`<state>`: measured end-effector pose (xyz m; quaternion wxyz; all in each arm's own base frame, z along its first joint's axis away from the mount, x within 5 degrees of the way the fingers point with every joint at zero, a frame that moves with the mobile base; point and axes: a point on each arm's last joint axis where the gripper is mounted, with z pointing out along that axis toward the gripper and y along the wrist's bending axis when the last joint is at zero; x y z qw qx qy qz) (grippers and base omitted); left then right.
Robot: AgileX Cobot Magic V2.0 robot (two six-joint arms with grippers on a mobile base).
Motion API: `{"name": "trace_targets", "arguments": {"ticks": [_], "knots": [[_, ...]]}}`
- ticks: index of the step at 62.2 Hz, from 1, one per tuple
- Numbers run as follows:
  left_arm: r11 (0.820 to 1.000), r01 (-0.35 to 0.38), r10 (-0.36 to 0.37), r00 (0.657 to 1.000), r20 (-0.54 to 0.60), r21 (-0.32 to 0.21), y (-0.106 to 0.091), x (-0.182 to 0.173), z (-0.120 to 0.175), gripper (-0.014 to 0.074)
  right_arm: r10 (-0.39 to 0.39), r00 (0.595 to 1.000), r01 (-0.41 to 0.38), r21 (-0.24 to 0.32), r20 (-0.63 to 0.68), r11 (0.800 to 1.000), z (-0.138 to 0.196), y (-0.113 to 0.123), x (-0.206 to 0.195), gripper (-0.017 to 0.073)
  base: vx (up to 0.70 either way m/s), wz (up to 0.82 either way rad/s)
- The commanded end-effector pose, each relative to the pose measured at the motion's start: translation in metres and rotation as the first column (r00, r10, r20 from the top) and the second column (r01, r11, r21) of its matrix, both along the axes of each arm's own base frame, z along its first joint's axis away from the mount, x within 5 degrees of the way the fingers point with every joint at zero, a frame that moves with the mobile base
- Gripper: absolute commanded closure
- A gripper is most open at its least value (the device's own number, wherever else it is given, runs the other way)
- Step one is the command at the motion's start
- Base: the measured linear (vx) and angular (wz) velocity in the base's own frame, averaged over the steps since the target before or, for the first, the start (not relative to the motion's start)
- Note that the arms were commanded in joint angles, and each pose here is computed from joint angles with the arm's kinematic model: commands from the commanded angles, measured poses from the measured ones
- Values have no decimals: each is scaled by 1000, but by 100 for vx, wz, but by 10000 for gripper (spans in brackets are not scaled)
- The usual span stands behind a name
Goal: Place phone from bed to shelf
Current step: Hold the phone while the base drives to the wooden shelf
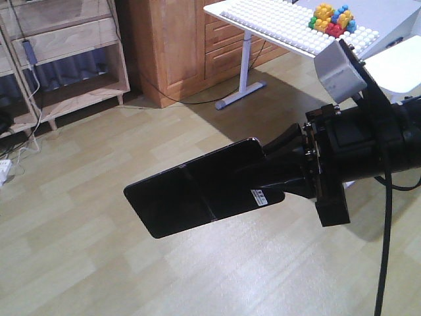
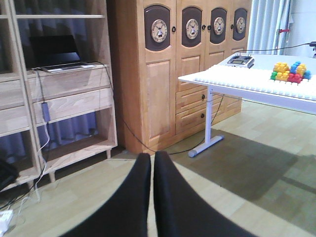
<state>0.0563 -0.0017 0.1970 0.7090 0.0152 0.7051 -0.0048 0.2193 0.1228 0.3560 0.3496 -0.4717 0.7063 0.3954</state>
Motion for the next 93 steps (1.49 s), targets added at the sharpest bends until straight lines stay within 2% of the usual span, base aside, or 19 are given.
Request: {"name": "trace_targets", "arguments": {"ticks": [1, 93], "knots": [[1000, -2, 4, 994, 105, -22, 0, -2, 15, 592, 54, 998, -55, 98, 15, 994, 21, 2, -11, 562, 51, -8], [1000, -2, 4, 994, 105, -22, 0, -2, 15, 592, 54, 998, -56, 98, 16, 994, 21, 2, -11, 562, 50, 5]]}}
